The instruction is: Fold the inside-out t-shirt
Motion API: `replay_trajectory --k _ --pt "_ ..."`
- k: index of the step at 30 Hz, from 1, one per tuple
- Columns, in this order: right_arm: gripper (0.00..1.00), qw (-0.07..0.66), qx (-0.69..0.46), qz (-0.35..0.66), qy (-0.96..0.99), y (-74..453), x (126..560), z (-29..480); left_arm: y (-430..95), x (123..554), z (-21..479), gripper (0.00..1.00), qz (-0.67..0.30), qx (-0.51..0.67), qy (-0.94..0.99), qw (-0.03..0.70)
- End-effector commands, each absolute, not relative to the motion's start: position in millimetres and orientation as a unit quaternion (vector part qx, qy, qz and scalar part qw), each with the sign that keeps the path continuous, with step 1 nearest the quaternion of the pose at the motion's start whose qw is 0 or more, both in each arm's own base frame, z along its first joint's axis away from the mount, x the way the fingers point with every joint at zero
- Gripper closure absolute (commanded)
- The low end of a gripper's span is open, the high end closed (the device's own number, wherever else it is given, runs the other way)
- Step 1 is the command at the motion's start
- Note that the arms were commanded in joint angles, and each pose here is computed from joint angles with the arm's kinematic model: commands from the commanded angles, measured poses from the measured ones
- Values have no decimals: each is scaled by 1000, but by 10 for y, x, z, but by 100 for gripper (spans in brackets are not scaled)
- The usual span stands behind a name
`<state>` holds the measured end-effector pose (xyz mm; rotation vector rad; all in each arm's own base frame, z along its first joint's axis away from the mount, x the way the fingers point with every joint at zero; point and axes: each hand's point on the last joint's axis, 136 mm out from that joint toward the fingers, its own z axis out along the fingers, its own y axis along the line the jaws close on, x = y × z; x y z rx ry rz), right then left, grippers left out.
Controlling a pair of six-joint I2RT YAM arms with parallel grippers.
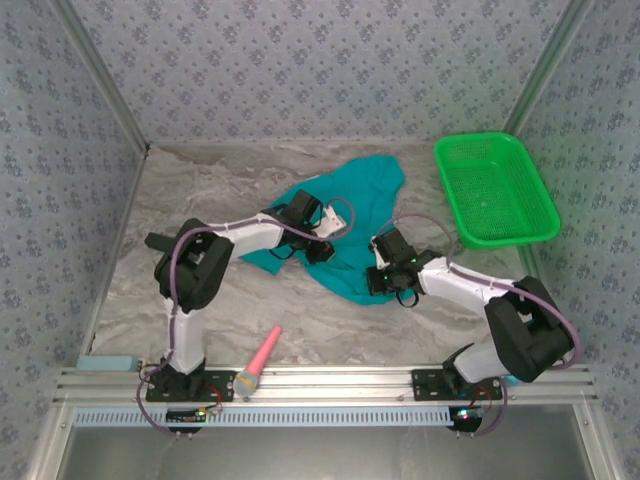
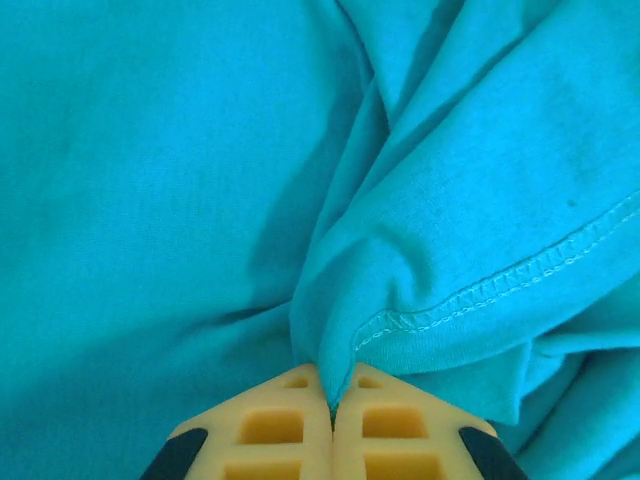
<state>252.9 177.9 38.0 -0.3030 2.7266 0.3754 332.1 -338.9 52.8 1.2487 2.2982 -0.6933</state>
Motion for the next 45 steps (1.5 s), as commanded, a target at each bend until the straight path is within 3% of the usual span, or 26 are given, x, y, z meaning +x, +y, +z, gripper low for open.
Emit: replay_trajectory --k 1,5,10,15,20,25,29,31,37,41,45 --pt "98 192 -69 85 975 1539 2487 389 -3497 3304 1397 100 -331 419 802 268" --pt "100 244 -3 7 970 1164 2560 579 -3549 3198 1863 100 -367 410 783 289" --pt "100 328 -1 31 944 1230 2767 1045 -3631 3147 2057 100 -400 393 775 290" --pt "77 379 -149 193 893 2057 2744 1493 -3719 3187 2049 100 -421 372 781 274" --pt "71 362 -206 263 870 2533 2691 1539 -3785 3223 1989 100 -432 347 796 244" --pt "65 379 -124 194 896 2366 3066 1261 -3795 3245 1959 100 -439 334 801 231" --pt "83 367 -35 175 913 2064 3343 997 -3765 3277 1994 100 -446 324 802 230" --pt "84 353 -26 193 915 2068 3398 894 -3735 3287 2005 100 -443 320 806 229" --pt "66 350 -22 176 920 2098 3527 749 -3730 3237 2129 100 -454 317 800 231" --pt "63 349 -56 218 910 2229 3448 839 -3658 3281 2110 100 -436 312 811 234" --pt "63 315 6 256 914 1997 3380 850 -3638 3249 2207 100 -435 312 811 236"
